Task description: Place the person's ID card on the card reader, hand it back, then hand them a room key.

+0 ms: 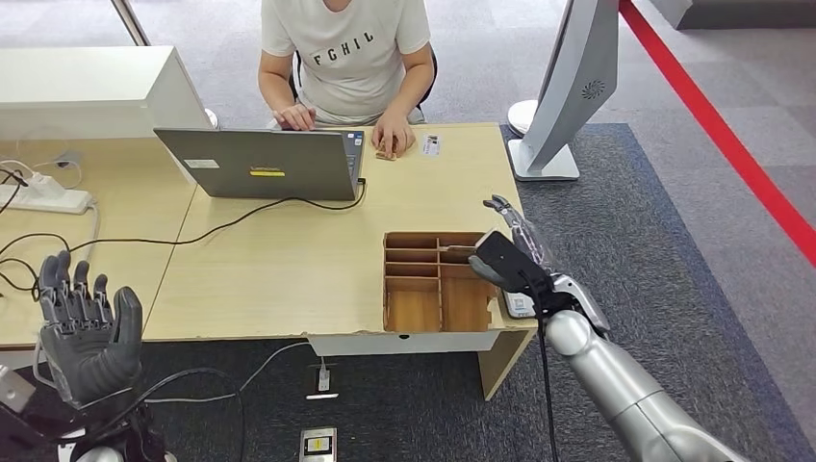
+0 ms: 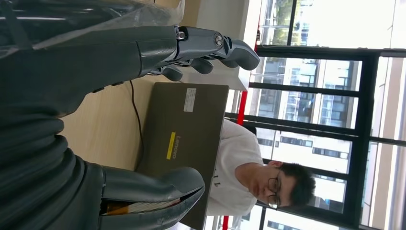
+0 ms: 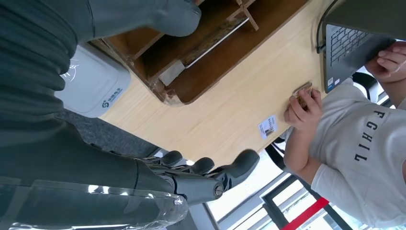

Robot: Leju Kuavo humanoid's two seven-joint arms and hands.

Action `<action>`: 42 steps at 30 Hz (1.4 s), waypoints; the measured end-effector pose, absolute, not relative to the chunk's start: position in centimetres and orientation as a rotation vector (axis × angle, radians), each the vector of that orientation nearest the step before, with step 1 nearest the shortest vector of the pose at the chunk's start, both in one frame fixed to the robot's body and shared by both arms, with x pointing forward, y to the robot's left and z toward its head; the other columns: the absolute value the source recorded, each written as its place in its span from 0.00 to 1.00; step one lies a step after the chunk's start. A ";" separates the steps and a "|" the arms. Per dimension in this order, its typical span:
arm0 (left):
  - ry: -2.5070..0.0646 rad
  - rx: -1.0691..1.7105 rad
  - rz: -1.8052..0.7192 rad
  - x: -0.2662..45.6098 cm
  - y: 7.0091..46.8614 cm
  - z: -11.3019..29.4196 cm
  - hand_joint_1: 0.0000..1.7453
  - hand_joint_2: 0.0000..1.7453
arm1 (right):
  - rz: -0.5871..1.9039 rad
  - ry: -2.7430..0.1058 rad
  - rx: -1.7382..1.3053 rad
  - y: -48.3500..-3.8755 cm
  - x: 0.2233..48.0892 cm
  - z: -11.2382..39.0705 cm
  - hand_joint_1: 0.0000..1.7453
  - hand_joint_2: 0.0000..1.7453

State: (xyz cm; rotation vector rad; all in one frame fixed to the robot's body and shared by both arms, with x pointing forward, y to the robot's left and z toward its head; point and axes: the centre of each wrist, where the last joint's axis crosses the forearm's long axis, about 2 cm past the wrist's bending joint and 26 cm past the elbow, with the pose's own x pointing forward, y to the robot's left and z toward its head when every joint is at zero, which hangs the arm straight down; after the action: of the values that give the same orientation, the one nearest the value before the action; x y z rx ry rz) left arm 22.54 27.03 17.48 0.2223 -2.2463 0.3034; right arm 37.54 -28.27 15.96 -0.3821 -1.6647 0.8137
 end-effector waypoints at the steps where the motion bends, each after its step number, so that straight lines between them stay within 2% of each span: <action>1: -2.246 0.223 0.302 22.5 27.0 17.5 0.00 1.00 | 0.816 -1.662 -0.382 -28.2 37.5 15.9 0.23 1.00; 10: -2.238 0.222 0.306 22.3 26.9 17.5 0.00 1.00 | 0.835 -1.628 -0.384 -28.1 37.5 14.9 0.23 1.00; 19: -2.243 0.214 0.319 22.3 26.9 17.4 0.00 1.00 | 0.847 -1.619 -0.378 -27.7 37.6 14.6 0.15 1.00; 30: -2.243 0.214 0.319 22.3 26.9 17.4 0.00 1.00 | 0.848 -1.620 -0.377 -27.5 37.8 14.6 0.19 1.00; 31: -2.243 0.214 0.319 22.3 26.9 17.4 0.00 1.00 | 0.847 -1.623 -0.378 -27.5 37.9 14.6 0.31 1.00; 34: -2.240 0.213 0.320 22.3 26.9 17.4 0.00 1.00 | 0.845 -1.634 -0.379 -27.3 38.5 14.8 0.84 1.00; 35: -2.240 0.212 0.321 22.3 26.9 17.4 0.00 1.00 | 0.845 -1.633 -0.380 -27.2 38.6 14.8 0.91 1.00; 38: -2.239 0.212 0.321 22.3 26.9 17.5 0.00 1.00 | 0.844 -1.626 -0.379 -27.1 38.6 14.6 0.98 1.00; 42: -2.238 0.210 0.323 22.4 26.9 17.5 0.00 1.00 | 0.842 -1.615 -0.383 -27.2 38.6 14.3 1.00 1.00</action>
State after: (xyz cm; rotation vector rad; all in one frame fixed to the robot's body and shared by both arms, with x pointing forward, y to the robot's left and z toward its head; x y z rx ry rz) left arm 22.36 26.92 17.47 0.2104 -2.2375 0.3228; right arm 38.59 -27.18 14.32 -0.3833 -1.6149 0.8416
